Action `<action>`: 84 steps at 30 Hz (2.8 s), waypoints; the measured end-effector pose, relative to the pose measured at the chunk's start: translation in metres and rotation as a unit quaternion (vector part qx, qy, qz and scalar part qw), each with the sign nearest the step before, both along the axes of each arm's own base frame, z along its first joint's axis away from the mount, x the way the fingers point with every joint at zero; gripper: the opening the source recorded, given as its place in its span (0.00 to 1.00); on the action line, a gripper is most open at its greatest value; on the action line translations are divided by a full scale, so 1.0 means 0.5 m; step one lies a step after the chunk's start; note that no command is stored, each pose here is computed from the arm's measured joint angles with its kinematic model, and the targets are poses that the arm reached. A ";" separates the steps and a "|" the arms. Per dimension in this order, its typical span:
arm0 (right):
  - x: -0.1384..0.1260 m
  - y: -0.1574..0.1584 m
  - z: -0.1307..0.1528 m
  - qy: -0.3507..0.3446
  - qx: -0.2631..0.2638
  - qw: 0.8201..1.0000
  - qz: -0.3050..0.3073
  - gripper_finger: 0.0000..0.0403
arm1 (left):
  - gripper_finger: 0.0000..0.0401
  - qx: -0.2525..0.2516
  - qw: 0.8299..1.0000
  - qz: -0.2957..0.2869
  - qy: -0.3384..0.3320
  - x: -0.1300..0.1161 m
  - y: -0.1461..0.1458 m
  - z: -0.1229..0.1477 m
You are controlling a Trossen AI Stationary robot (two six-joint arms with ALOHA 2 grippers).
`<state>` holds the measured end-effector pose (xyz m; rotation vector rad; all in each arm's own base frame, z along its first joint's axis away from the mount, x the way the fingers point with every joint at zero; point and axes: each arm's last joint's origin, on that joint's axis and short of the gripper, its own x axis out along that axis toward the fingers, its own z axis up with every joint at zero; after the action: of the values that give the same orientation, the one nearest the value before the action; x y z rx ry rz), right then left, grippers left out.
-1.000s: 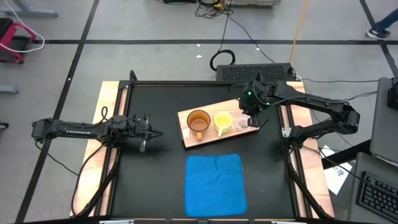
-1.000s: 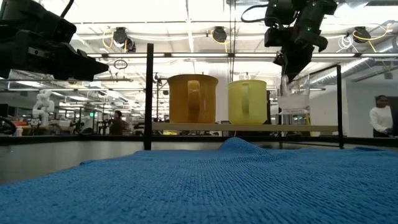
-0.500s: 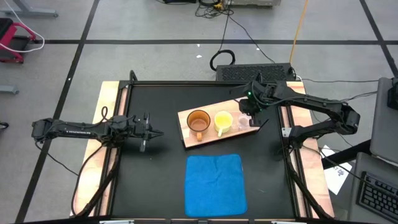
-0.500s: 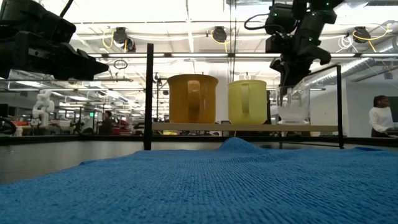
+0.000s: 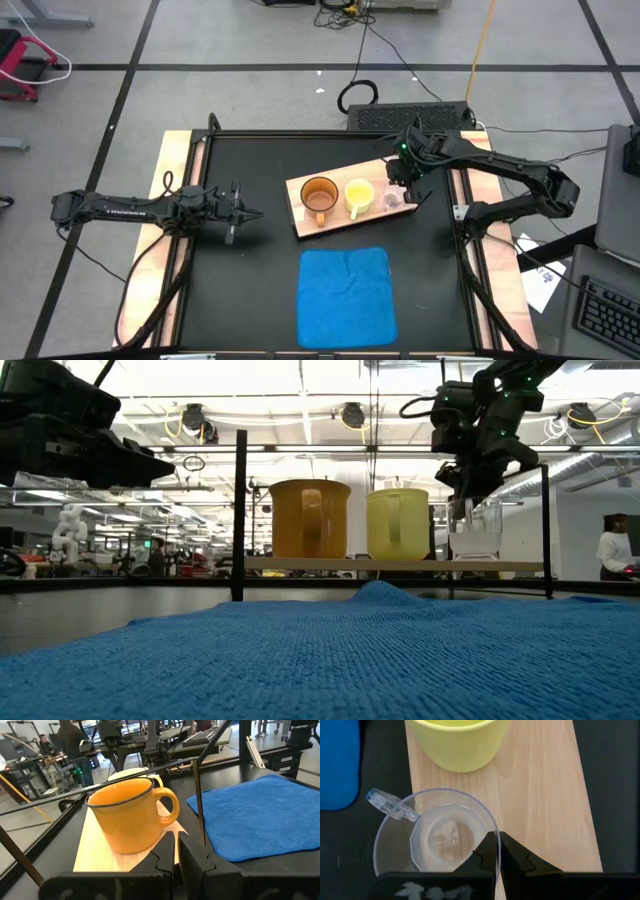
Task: Stack small to large cups/mugs on shelf
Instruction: Put the transparent mug on the shelf, then return to Home Position
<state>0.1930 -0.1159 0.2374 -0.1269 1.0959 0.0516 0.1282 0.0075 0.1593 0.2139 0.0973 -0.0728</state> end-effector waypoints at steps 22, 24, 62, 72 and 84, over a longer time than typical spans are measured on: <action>0.006 -0.006 0.002 -0.023 0.010 0.999 -0.035 0.14 | 0.06 -0.004 1.000 0.000 0.001 0.000 0.000 0.000; 0.006 -0.006 0.002 -0.023 0.010 0.999 -0.035 0.16 | 0.06 -0.004 1.000 0.000 0.001 0.000 0.000 0.000; 0.001 0.077 0.206 -0.178 0.022 0.982 -0.063 0.34 | 0.06 -0.028 1.000 0.002 0.002 0.000 0.000 0.000; -0.046 0.161 0.236 -0.226 0.054 0.973 -0.011 0.07 | 0.06 -0.059 0.998 0.005 0.002 0.000 0.000 0.001; -0.026 0.249 0.147 -0.245 0.131 0.959 0.053 0.00 | 0.02 -0.101 0.995 0.012 0.005 0.000 0.000 0.001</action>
<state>0.1801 0.0086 0.3106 0.0417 0.5774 0.2488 0.1282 0.0073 0.1596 0.0099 0.1008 -0.0602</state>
